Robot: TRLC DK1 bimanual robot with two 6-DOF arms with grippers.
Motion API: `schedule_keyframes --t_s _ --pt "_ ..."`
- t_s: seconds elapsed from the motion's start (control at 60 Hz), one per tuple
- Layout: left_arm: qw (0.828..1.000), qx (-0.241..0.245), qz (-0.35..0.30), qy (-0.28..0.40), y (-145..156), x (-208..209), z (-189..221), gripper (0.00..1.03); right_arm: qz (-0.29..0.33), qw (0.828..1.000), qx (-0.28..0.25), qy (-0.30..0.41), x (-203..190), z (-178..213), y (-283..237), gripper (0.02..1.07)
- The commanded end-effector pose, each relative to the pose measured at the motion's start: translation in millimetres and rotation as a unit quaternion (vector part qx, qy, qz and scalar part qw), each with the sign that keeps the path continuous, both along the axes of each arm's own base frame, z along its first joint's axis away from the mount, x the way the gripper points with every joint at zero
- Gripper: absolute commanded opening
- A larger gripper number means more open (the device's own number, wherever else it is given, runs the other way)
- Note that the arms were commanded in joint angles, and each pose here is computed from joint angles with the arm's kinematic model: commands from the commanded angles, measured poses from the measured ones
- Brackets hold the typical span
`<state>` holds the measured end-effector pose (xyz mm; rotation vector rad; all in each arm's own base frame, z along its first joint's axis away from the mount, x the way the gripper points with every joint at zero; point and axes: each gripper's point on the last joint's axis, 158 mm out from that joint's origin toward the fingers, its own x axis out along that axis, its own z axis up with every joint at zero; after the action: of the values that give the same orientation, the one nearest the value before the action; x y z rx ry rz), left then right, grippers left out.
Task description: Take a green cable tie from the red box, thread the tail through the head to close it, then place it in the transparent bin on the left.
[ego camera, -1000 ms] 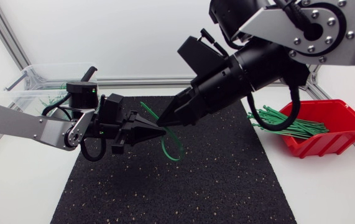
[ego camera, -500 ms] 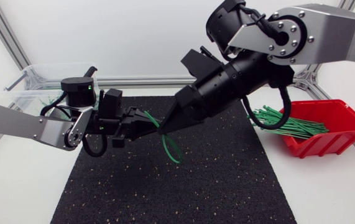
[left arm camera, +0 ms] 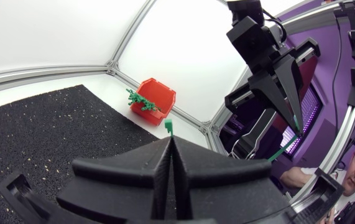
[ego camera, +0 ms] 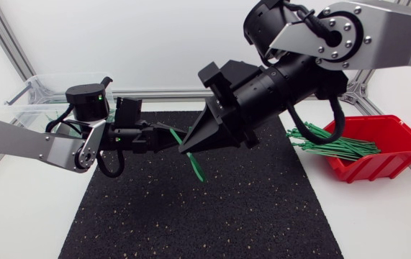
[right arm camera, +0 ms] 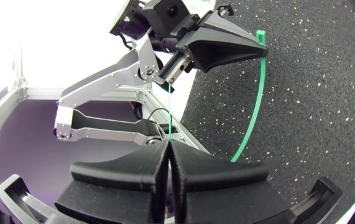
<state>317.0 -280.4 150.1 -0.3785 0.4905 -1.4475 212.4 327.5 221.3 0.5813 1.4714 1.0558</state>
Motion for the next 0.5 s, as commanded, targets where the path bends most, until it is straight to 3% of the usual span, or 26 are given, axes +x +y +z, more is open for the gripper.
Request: schedule_keyframes --t_s 0.0,0.233,0.483 --pt "1.0 -0.012 0.001 0.009 -5 2 19 0.03 -0.047 0.997 0.002 0.058 -4 12 -6 0.07" --pt "1.0 -0.029 0.004 0.007 -15 -4 53 0.03 -0.132 0.98 0.037 0.143 5 39 -13 0.07" --pt "0.999 -0.044 0.018 0.003 -19 -3 81 0.03 -0.158 0.971 0.042 0.174 7 50 -17 0.07"
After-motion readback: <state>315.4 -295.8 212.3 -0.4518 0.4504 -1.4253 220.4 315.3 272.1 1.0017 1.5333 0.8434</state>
